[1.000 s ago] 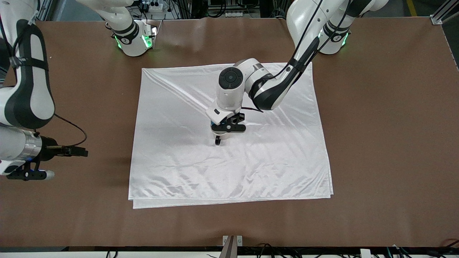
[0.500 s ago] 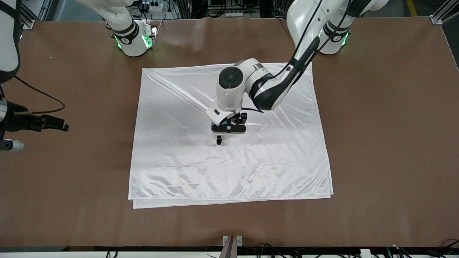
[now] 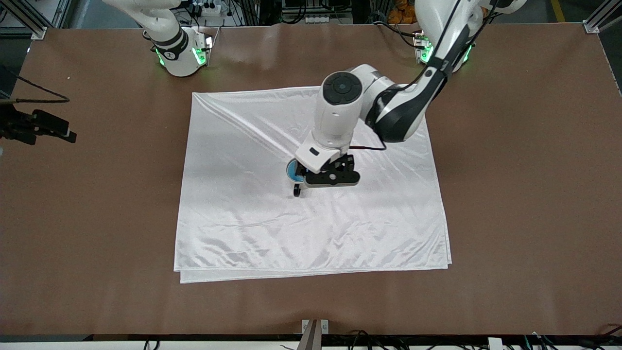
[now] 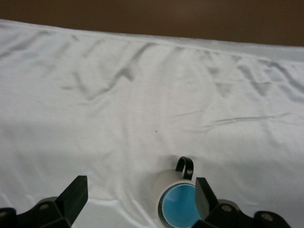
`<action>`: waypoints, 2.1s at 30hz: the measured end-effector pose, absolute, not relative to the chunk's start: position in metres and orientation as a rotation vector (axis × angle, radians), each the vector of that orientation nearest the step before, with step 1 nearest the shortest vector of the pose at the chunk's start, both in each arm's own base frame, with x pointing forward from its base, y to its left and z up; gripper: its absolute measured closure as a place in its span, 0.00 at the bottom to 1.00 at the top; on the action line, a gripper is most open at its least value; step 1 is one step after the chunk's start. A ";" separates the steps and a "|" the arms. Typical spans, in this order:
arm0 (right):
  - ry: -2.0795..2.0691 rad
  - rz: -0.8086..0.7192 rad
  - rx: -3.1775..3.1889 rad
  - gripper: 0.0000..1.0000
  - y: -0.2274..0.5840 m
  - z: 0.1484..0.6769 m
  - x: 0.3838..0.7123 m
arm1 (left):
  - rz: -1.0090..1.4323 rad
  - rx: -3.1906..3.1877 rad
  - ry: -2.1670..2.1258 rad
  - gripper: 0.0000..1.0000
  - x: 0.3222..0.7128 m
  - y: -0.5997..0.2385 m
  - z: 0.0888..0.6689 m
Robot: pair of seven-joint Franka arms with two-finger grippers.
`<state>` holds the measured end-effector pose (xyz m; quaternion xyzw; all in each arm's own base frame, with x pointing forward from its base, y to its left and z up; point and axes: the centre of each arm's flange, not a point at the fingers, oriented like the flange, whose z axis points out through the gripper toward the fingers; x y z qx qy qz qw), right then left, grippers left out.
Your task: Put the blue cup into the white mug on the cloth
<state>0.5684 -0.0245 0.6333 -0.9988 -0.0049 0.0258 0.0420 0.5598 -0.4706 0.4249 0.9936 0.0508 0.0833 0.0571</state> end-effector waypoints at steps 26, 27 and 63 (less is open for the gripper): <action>-0.084 -0.024 -3.168 0.00 0.000 0.651 0.555 | 0.344 3.064 0.543 0.00 0.621 -0.239 0.576; -0.082 -0.027 -3.168 0.00 0.000 0.652 0.555 | 0.345 3.067 0.543 0.00 0.622 -0.232 0.578; -0.051 -0.141 -3.168 0.00 -0.008 0.658 0.559 | 0.231 3.123 0.596 0.00 0.637 -0.088 0.593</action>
